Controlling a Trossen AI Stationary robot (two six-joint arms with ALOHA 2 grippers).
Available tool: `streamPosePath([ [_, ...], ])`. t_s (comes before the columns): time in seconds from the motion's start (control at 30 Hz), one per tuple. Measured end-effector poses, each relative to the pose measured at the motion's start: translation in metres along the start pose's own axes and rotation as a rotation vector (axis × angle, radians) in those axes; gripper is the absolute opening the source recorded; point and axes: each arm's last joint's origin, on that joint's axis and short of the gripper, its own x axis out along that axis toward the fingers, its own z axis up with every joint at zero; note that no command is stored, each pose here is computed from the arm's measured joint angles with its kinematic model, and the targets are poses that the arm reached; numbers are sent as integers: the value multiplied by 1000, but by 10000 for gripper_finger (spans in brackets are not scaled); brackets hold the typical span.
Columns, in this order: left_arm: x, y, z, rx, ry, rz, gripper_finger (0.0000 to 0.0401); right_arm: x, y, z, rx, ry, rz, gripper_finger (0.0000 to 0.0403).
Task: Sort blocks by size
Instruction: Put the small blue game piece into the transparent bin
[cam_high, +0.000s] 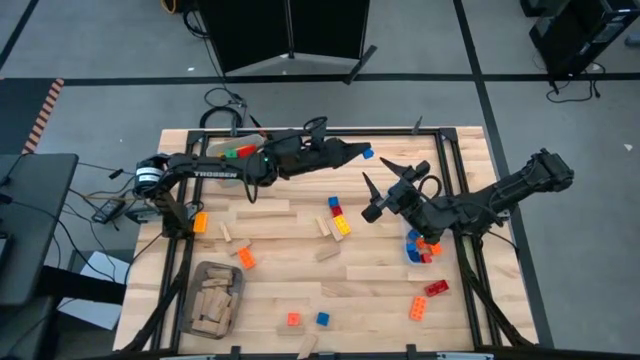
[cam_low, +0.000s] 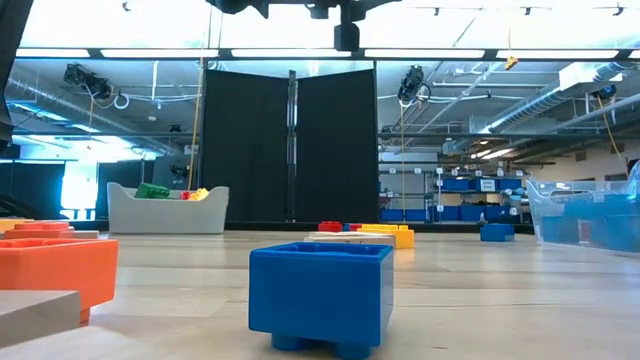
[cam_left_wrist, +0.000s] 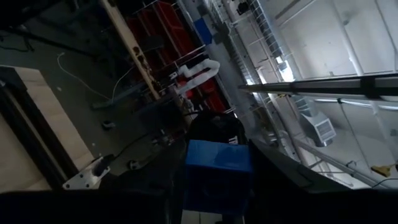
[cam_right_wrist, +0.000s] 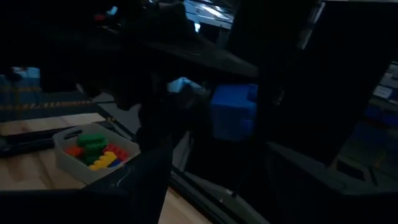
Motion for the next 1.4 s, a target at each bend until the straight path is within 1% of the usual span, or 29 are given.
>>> streamPosePath([
  [0.2,0,0,0,1,-9,6,157,15,-6,2,17,-15,-7,265],
  [0.33,0,0,0,2,-8,7,157,22,-9,5,21,-40,12,251],
  [0.5,0,0,0,2,-8,8,157,29,-12,5,4,-37,-10,216],
  [0.63,0,1,0,3,-12,10,157,34,-14,4,2,-40,-7,184],
  [0.87,0,1,0,1,-13,15,159,37,-15,4,-7,-45,5,113],
  [0.93,0,1,0,7,-13,15,164,37,-15,4,-10,-45,5,111],
  [1.07,0,1,0,79,-5,11,184,36,-15,5,-3,-47,7,111],
  [1.13,0,2,2,87,-9,9,195,34,-14,5,-4,-44,0,111],
  [1.2,0,3,8,92,-28,3,204,30,-13,5,-13,-30,-31,111],
  [1.23,0,4,12,114,-46,-4,208,27,-13,5,-19,-21,-52,111],
  [1.3,0,6,21,197,-73,-12,212,19,-13,6,-52,-2,-91,111],
  [1.33,0,7,26,238,-70,-20,212,14,-13,7,-68,6,-107,111],
  [1.4,0,10,33,281,-48,-44,212,3,-15,10,-88,20,-129,111],
])
